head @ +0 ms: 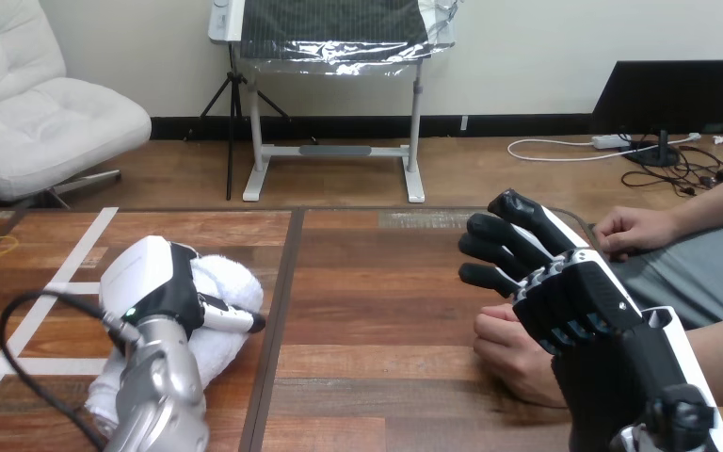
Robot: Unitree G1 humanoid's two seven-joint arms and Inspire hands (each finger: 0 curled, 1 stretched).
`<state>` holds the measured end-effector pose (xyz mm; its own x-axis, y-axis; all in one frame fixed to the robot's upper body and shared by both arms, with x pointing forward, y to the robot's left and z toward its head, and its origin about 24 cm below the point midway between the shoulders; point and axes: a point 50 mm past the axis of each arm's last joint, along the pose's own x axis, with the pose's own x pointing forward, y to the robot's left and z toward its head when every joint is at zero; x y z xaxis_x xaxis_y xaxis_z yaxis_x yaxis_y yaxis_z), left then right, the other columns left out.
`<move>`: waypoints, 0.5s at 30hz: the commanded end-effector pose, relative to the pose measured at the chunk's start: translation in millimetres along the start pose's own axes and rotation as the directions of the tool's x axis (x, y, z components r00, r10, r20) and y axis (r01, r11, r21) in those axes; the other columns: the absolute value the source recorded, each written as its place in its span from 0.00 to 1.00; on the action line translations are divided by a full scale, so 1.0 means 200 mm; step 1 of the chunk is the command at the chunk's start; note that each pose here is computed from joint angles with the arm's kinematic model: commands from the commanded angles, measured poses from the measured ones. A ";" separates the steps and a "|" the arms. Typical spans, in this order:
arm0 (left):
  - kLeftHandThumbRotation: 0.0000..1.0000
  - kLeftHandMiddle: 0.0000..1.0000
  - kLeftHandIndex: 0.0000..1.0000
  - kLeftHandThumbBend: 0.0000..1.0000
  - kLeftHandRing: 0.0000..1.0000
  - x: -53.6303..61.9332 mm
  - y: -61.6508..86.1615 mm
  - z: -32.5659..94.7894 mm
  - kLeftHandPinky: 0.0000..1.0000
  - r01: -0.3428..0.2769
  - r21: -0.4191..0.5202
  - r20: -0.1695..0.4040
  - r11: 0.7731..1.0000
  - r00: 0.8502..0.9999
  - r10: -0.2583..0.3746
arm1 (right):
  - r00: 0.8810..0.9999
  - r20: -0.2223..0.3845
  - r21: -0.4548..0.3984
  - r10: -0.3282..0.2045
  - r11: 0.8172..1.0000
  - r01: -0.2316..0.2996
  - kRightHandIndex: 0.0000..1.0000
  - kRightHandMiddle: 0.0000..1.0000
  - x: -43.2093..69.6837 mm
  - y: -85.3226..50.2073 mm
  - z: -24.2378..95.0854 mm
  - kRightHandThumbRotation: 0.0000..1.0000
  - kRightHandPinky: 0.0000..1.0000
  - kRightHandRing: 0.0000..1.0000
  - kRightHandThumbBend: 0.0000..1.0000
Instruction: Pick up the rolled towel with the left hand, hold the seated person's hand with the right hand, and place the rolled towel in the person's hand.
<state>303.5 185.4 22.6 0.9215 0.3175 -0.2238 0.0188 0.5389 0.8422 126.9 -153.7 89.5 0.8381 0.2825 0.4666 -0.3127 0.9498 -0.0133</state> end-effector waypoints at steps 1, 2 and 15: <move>0.00 0.34 0.43 0.76 0.24 -0.06 0.17 0.15 0.16 -0.163 -0.203 0.178 0.966 0.963 0.200 | 0.999 0.048 -0.090 -0.022 0.996 0.027 0.89 0.86 0.04 -0.04 0.00 1.00 0.82 0.86 0.86; 0.00 0.34 0.43 0.76 0.24 -0.07 0.18 0.15 0.16 -0.170 -0.229 0.193 0.958 0.957 0.216 | 0.999 0.046 -0.101 -0.023 0.995 0.027 0.89 0.87 0.05 -0.05 0.00 1.00 0.82 0.87 0.85; 0.00 0.37 0.42 0.69 0.30 -0.22 0.29 0.18 0.23 -0.218 -0.491 0.348 0.843 0.839 0.419 | 1.000 0.019 -0.242 -0.013 0.970 0.017 0.91 0.87 0.07 -0.13 -0.01 1.00 0.86 0.87 0.77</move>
<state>278.1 183.1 30.4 0.9646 0.2570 -0.0590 -0.1412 0.6922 0.7077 129.6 -162.5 81.0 0.8695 0.2821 0.4054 -0.2530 0.9594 -0.1248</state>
